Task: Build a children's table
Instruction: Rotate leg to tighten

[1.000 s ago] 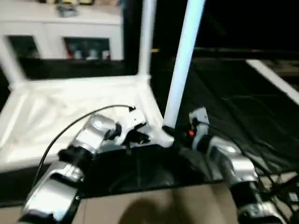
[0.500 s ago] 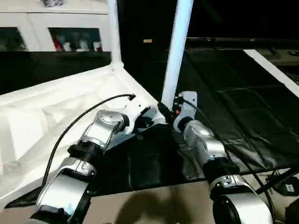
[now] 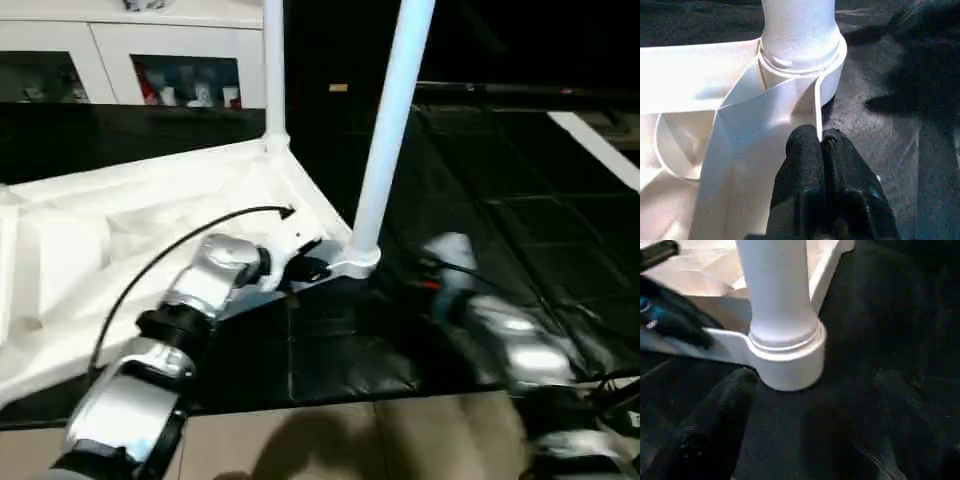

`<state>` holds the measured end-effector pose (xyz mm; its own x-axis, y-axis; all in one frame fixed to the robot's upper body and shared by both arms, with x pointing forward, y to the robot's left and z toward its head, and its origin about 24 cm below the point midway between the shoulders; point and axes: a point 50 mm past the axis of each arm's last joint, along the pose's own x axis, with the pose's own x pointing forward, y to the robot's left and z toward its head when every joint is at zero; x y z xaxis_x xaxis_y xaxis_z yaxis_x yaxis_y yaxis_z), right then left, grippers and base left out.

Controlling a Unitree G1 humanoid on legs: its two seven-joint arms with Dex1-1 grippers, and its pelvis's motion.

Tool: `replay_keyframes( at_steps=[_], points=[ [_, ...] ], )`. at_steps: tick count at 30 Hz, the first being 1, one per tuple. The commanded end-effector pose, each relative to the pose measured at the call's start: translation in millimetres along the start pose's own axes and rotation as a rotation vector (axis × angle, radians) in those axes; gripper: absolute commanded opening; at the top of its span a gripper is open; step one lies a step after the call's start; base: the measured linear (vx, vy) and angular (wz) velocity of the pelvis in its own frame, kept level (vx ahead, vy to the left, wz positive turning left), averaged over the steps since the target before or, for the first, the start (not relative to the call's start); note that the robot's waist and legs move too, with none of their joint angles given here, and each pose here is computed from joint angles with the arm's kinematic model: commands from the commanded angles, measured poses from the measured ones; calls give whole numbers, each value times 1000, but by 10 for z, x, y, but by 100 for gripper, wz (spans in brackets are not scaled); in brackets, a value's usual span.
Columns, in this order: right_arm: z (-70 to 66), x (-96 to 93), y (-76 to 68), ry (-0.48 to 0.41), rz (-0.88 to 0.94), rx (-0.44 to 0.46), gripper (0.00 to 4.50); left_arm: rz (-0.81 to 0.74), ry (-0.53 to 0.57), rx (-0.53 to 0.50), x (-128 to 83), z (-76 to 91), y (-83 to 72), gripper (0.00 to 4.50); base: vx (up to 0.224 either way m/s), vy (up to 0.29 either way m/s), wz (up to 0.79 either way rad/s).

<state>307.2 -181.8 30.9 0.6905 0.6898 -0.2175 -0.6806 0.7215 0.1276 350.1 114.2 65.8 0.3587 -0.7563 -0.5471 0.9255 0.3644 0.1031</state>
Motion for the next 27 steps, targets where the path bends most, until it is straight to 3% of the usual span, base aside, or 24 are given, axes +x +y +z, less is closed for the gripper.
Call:
replay_keyframes(
  at_steps=[1, 4, 8, 12, 17, 27],
  points=[
    [136, -121, -46, -34, 68, -43, 440, -106, -7, 71, 24, 49, -81, 0, 0, 0, 0],
    [184, -219, -71, -22, 123, -54, 447, -156, 2, 94, 0, 25, -110, 0, 0, 0, 0],
    [247, -300, 20, 33, 305, -94, 447, -295, 15, 162, -43, -12, -207, 0, 0, 0, 0],
    [274, -246, 143, 77, 456, -113, 447, -409, 51, 227, -69, -52, -302, 0, 0, 0, 0],
    [290, -133, 173, 103, 492, -125, 447, -468, 78, 272, -79, -70, -351, 0, 0, 0, 0],
    [324, -2, 197, 134, 553, -132, 358, -504, 83, 298, -88, -61, -384, 0, 0, 0, 0]
  ],
)
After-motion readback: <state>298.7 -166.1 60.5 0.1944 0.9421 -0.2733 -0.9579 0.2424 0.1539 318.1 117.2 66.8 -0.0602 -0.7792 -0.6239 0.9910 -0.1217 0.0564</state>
